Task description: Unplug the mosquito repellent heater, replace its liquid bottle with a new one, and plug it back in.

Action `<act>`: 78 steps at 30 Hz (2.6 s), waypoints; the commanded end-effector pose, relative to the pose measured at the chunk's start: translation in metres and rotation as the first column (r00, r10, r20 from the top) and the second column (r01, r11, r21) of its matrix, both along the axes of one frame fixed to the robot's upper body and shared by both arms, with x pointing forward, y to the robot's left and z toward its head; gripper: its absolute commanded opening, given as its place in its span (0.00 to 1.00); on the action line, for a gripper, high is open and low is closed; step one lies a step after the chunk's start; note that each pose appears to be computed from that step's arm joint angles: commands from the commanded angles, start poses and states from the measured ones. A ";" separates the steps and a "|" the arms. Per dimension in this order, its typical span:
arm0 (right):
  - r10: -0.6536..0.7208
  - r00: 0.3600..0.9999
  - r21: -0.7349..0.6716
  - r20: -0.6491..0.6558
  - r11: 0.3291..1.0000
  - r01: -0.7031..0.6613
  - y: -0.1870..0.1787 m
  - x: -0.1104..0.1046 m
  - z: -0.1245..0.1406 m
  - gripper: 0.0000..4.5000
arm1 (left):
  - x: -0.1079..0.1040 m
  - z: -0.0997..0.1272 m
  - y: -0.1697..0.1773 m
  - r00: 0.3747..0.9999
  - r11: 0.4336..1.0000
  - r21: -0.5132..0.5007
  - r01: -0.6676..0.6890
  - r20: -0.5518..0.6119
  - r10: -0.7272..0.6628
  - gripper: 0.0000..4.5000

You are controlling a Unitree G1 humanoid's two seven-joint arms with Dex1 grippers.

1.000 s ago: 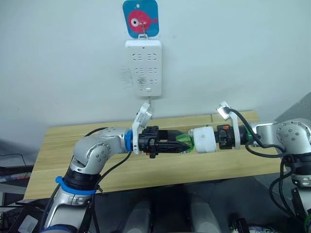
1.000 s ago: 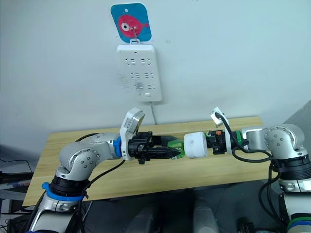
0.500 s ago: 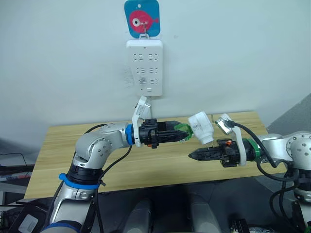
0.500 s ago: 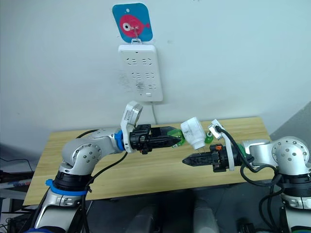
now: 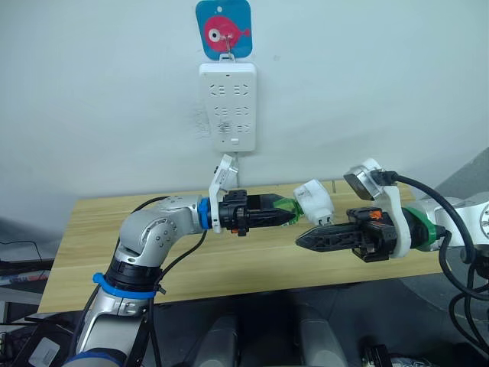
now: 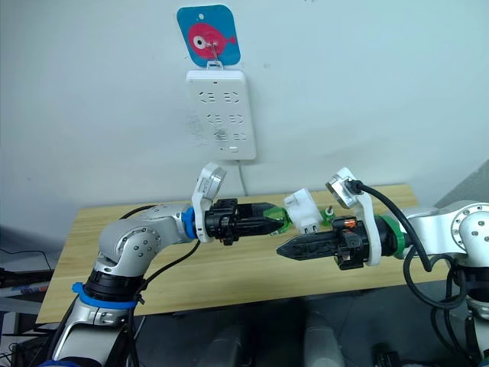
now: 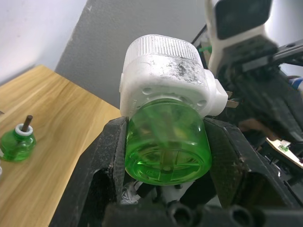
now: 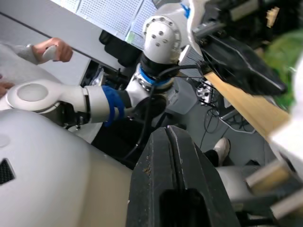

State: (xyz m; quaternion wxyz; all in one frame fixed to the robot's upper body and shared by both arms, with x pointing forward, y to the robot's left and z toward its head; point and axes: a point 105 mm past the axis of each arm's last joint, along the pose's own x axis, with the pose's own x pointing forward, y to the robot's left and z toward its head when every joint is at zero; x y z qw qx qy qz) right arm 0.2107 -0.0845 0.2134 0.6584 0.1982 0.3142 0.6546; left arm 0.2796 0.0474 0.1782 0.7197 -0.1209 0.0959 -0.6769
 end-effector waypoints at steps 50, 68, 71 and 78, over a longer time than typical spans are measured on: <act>-0.102 0.915 -0.218 0.391 0.955 0.200 -0.068 0.044 -0.018 0.86 | -0.006 0.005 0.030 0.998 0.998 0.046 0.052 0.024 -0.053 0.49; 0.045 0.975 -0.131 0.218 0.991 -0.016 -0.031 -0.002 -0.027 0.01 | -0.002 0.009 0.025 0.998 0.998 0.036 0.053 0.032 -0.055 0.49; 0.051 0.979 -0.087 0.195 0.996 -0.034 -0.021 -0.004 -0.020 0.01 | -0.004 0.008 0.022 0.997 0.997 0.035 0.066 0.024 -0.067 0.49; -0.060 0.987 0.026 0.148 0.998 0.057 -0.012 0.016 0.002 0.01 | -0.009 0.006 0.020 0.996 0.995 0.043 0.089 0.011 -0.090 0.49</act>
